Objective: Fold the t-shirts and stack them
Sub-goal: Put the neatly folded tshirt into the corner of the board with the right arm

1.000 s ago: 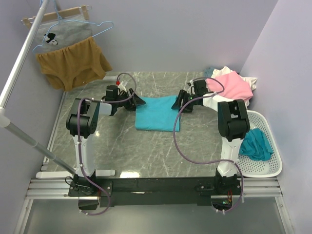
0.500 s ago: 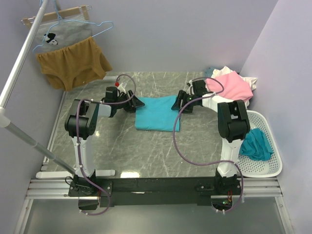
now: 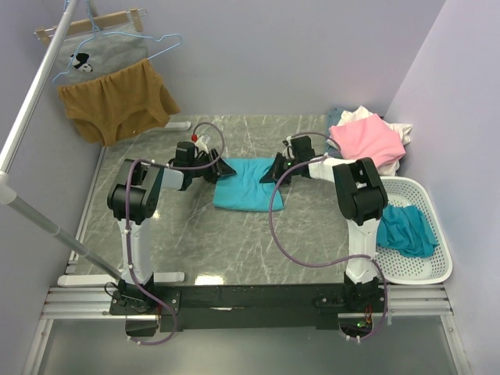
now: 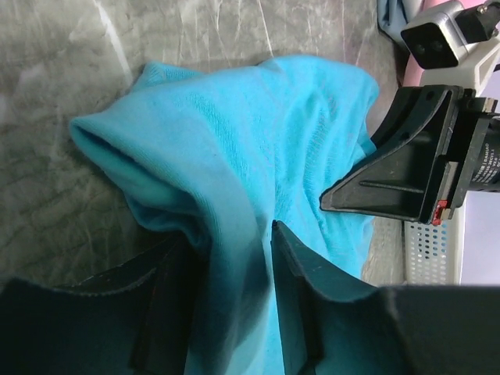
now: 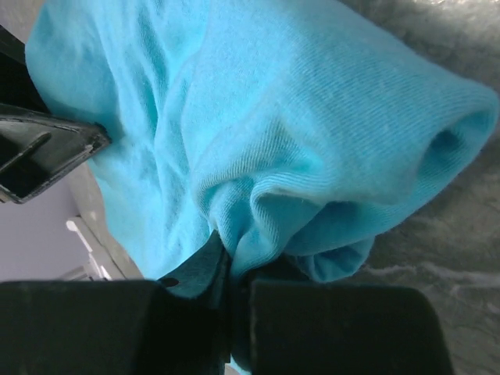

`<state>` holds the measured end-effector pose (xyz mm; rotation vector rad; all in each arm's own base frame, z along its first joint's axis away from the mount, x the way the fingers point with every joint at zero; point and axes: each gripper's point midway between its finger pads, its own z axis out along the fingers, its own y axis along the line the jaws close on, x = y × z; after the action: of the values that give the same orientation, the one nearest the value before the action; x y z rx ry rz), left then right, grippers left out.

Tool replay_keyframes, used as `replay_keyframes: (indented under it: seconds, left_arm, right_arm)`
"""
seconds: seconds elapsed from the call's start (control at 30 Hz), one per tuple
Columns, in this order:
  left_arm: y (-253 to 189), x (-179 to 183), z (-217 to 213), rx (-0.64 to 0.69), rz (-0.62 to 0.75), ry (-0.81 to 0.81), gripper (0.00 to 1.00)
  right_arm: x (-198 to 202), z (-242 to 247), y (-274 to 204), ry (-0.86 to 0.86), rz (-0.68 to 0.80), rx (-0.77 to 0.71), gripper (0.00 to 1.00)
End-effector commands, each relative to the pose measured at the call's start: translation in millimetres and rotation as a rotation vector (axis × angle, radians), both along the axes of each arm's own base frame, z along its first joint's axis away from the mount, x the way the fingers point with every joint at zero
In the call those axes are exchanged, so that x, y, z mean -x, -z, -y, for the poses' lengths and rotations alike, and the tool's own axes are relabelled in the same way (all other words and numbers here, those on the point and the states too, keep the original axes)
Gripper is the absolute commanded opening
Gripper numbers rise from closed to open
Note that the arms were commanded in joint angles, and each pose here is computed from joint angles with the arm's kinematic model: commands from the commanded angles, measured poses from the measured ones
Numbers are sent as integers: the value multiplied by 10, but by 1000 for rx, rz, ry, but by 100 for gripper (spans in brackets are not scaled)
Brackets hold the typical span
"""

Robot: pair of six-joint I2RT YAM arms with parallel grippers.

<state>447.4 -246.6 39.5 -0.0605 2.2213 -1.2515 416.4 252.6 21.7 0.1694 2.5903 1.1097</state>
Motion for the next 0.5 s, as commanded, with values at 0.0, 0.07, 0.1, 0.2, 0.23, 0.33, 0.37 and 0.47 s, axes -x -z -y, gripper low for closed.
replay_keyframes:
  seconds: [0.0,0.07,0.1,0.2,0.23,0.33,0.37,0.47]
  left_arm:
    - [-40,26,55,12,16,13,45]
    - [-100,21,47,9,25,7,48]
    - [-130,15,44,9,30,4,57]
    - [-330,-9,32,21,61,1,66]
    - [-403,-14,22,28,74,-1,69]
    - [-679,-39,3,31,125,-18,99]
    - [-817,-38,3,35,155,-14,99]
    - [-993,-14,-8,37,183,-15,99]
  right_arm:
    - [-69,7,68,17,-4,24,0]
    - [-208,93,-88,43,35,25,0]
    - [-279,149,-205,53,67,33,0]
    - [-518,405,-516,97,135,95,0]
    - [-633,460,-682,106,173,100,0]
    - [-869,743,-1044,156,242,140,0]
    - [-889,826,-1101,166,242,162,0]
    - [-1153,1194,-1442,258,316,197,0]
